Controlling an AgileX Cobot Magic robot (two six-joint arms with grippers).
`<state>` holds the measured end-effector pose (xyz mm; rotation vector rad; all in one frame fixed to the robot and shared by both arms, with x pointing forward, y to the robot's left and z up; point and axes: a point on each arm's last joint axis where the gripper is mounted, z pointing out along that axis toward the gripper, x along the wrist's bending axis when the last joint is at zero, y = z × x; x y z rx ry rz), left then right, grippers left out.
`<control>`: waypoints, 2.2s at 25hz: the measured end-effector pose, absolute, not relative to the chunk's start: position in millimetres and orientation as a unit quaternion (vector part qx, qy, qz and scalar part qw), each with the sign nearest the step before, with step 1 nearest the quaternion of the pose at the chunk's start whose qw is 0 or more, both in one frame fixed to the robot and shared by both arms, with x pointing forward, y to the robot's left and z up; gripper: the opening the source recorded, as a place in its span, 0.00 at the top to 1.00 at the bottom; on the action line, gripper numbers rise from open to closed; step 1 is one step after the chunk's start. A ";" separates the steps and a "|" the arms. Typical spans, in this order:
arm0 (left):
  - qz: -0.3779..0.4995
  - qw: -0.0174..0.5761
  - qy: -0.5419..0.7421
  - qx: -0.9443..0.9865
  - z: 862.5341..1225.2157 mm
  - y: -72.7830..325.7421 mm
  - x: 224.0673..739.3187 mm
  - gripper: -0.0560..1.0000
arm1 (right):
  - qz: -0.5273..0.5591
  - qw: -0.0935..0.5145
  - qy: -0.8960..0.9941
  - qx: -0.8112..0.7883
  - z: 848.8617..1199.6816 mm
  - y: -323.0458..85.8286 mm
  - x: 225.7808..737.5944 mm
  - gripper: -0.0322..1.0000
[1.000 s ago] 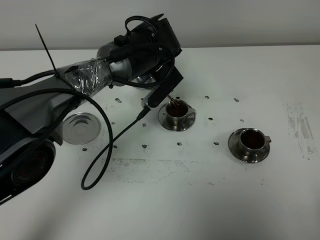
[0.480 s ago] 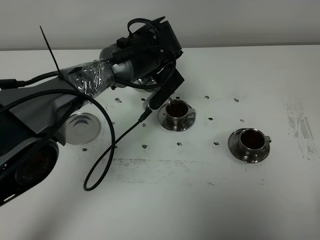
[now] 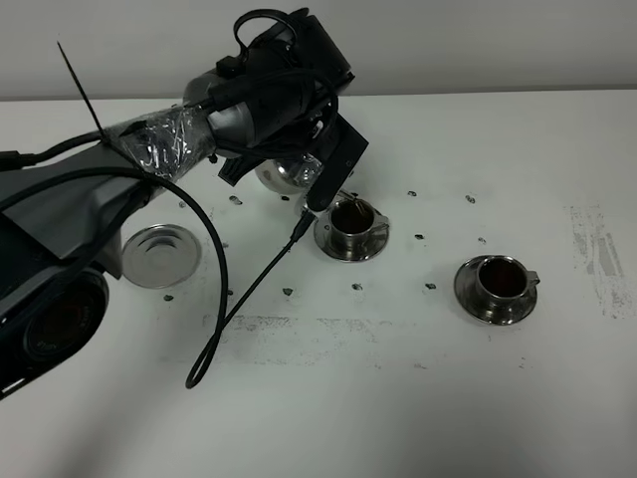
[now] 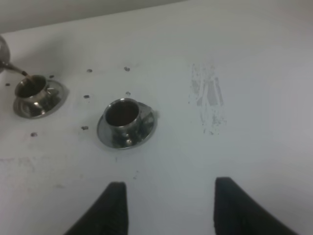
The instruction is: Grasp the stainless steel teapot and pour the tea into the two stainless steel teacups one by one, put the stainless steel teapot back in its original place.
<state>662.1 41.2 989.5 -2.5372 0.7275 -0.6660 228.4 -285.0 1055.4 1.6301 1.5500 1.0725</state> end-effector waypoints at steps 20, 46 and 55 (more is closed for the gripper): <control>-0.179 -0.010 0.071 -0.981 1014.2 93.1 647.5 0.77 | 0.408 0.319 0.589 0.620 1055.4 -285.0 228.4 0.59; -0.065 -0.104 -0.143 -0.982 942.5 134.5 585.8 0.77 | 0.408 0.319 0.589 0.620 1055.4 -285.0 228.4 0.59; -0.077 -0.110 -0.147 -0.980 937.9 136.9 581.4 0.77 | 0.408 0.319 0.589 0.620 1055.4 -285.0 228.4 0.59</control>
